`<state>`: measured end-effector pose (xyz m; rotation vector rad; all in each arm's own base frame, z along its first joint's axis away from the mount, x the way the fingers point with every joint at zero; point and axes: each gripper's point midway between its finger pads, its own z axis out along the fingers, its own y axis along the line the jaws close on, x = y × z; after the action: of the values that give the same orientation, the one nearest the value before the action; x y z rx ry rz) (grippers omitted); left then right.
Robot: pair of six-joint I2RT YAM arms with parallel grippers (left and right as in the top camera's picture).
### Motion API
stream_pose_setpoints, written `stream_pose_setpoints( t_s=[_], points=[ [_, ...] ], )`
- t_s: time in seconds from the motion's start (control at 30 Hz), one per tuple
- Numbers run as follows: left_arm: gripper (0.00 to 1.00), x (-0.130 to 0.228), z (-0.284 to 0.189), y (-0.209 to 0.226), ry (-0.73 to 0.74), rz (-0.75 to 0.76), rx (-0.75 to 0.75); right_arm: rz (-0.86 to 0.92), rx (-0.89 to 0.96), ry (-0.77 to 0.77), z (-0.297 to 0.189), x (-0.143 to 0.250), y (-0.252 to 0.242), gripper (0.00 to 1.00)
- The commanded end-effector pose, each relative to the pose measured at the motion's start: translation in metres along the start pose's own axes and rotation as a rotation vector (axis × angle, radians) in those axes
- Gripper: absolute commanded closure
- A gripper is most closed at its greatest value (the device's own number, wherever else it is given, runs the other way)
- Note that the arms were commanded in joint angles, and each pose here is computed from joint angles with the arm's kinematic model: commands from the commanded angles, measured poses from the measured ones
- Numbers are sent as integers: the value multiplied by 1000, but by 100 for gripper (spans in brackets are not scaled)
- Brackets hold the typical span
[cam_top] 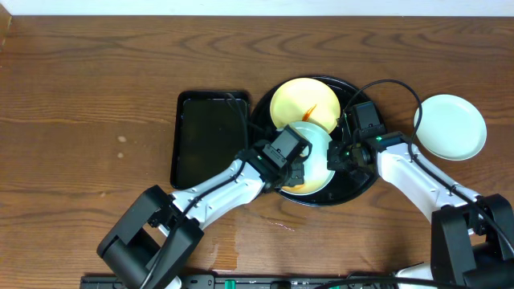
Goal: Clean dirty plates on tray and stack at the side
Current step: 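Continue scrubbing the tilted green plate with the sponge in the left gripper, then return the sponge to the black rectangular tray with the left gripper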
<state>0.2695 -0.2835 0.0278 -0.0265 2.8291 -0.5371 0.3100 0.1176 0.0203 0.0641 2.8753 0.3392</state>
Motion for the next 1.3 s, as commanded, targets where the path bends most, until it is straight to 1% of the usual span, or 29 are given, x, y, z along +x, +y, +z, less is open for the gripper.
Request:
stream_pose_setpoints(
  t_s=[0.0,0.2,0.4,0.63,0.7,0.87,1.0,1.17,1.27],
  points=[
    [92,-8,2,18,-43,-30,-70,-18,11,-3,-2,3,0,99],
    [92,-35,-3,46,-154,-60,-178,-18,12,-1,-2,3,-1,99],
    [92,-62,-10,72,-236,-99,-244,-18,11,0,-2,3,-1,99],
    [92,-99,-22,72,-337,-54,-197,-18,8,1,-2,4,0,99],
    [92,-104,-26,69,-353,-42,-188,-18,8,1,-2,4,0,99],
    [92,-111,-46,61,-391,-45,-159,-18,12,1,-2,4,-1,99],
    [92,-113,-68,61,-408,4,-162,-18,38,-7,-2,2,-5,99],
    [92,-107,-81,91,-364,-44,-228,-18,36,-11,-2,2,-5,99],
    [92,-101,-83,118,-315,-91,-293,-17,33,1,-2,4,-5,95]
  ],
)
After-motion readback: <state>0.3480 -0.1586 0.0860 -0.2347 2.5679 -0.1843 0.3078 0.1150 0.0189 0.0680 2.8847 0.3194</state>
